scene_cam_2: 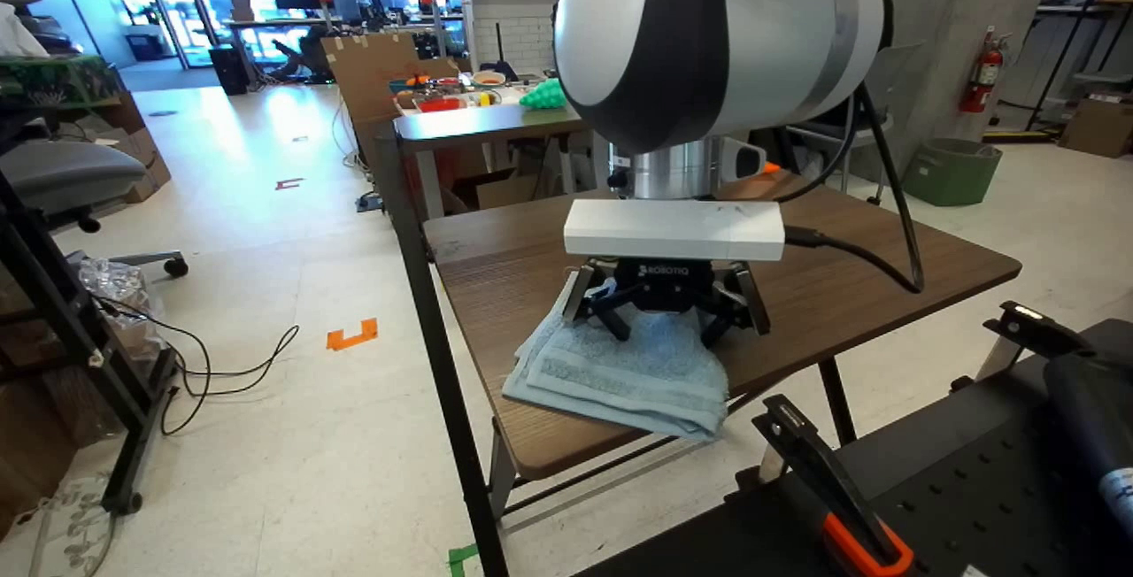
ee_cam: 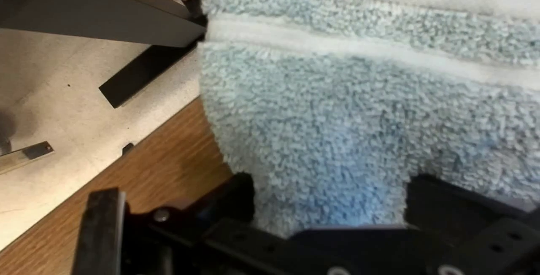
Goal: Use towel to wipe the table
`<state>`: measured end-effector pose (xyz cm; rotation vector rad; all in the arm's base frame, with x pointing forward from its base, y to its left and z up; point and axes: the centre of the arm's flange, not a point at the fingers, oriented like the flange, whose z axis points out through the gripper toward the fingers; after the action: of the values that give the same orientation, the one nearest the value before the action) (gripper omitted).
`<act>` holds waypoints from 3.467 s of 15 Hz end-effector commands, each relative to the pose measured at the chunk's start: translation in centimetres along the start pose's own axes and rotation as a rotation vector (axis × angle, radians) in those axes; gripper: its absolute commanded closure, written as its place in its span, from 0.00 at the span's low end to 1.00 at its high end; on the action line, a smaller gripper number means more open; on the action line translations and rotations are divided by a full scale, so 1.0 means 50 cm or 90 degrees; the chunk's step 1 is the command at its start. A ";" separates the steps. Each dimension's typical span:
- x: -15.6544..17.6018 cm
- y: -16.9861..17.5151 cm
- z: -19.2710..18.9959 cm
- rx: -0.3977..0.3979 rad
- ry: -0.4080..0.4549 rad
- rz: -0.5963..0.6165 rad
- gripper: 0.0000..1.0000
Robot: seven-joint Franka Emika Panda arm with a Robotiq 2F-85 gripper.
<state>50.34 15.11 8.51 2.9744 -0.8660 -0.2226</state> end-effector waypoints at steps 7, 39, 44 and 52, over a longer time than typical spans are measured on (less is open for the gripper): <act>0.264 -0.166 -0.125 0.157 -0.094 0.246 0.00; 0.167 -0.206 -0.055 0.156 0.082 0.368 0.00; 0.316 -0.169 -0.110 0.211 0.084 0.454 0.00; 0.412 -0.094 -0.152 0.247 0.084 0.513 0.00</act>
<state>70.60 7.41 12.60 2.5656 -2.1568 0.2287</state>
